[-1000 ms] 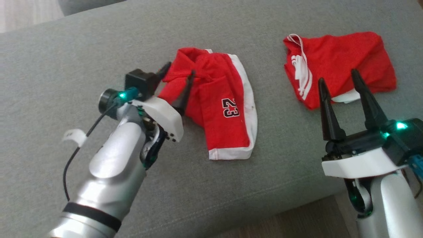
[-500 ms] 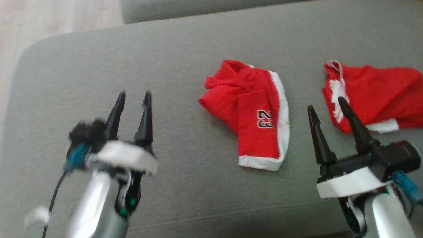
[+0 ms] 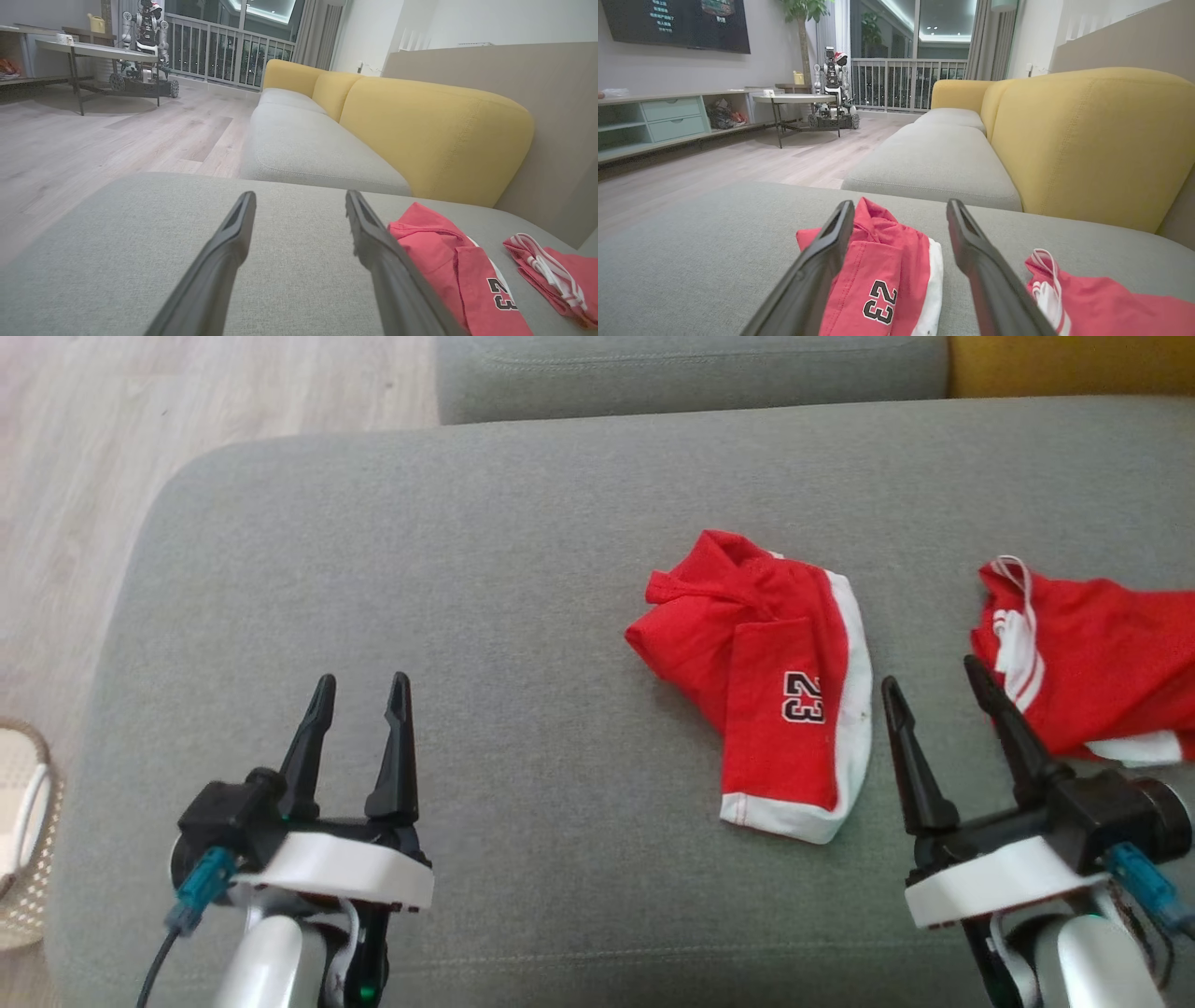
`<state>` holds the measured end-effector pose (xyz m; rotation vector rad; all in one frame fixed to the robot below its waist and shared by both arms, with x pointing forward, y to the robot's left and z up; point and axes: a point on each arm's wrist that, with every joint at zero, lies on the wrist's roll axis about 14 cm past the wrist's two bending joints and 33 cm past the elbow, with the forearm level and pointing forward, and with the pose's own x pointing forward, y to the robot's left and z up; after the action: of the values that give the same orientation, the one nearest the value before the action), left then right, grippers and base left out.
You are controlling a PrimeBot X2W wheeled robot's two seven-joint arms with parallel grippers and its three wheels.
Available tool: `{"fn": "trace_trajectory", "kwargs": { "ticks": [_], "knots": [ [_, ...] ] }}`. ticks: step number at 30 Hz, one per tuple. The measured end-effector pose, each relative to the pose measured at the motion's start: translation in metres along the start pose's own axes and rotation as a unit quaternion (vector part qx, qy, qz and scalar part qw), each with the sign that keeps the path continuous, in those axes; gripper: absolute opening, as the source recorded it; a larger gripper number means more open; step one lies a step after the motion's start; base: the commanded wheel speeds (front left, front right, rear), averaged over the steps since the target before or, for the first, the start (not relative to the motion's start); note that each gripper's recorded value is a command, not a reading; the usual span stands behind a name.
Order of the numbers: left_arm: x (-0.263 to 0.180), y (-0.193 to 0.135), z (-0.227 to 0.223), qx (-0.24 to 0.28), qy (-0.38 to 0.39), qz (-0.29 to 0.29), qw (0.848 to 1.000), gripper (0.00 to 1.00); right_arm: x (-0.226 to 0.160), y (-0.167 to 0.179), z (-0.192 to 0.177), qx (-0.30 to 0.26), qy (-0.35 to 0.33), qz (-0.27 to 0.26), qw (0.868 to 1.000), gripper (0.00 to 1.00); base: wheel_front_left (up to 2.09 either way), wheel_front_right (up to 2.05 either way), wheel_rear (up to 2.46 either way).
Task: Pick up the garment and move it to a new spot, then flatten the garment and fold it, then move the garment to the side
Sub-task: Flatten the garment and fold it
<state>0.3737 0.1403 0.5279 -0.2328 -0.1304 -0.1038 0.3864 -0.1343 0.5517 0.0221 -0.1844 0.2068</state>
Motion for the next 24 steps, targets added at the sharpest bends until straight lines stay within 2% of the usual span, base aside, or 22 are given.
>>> {"fn": "trace_trajectory", "kwargs": {
  "ticks": [6,12,14,18,24],
  "knots": [
    [-0.005,0.005,0.002,-0.007,-0.002,0.011,1.000,1.00,0.011,0.013,-0.004,-0.007,0.008,0.022,1.000,1.00,0.00,0.00,0.00],
    [-0.007,0.004,-0.012,-0.026,0.019,0.020,0.999,1.00,0.062,0.043,-0.016,-0.018,0.042,0.073,0.996,1.00,0.00,0.00,0.00],
    [-0.008,0.002,-0.019,-0.027,0.031,0.019,0.999,1.00,0.078,0.059,-0.034,-0.035,0.079,0.108,0.990,1.00,0.00,0.00,0.00],
    [-0.007,-0.005,-0.034,-0.036,0.053,0.014,0.998,1.00,0.116,0.060,-0.075,-0.056,0.158,0.128,0.977,1.00,0.00,0.00,0.00],
    [-0.005,0.002,-0.039,-0.038,0.063,0.029,0.997,1.00,0.153,0.066,-0.103,-0.072,0.201,0.147,0.966,1.00,0.00,0.00,0.00]
  ]
}}
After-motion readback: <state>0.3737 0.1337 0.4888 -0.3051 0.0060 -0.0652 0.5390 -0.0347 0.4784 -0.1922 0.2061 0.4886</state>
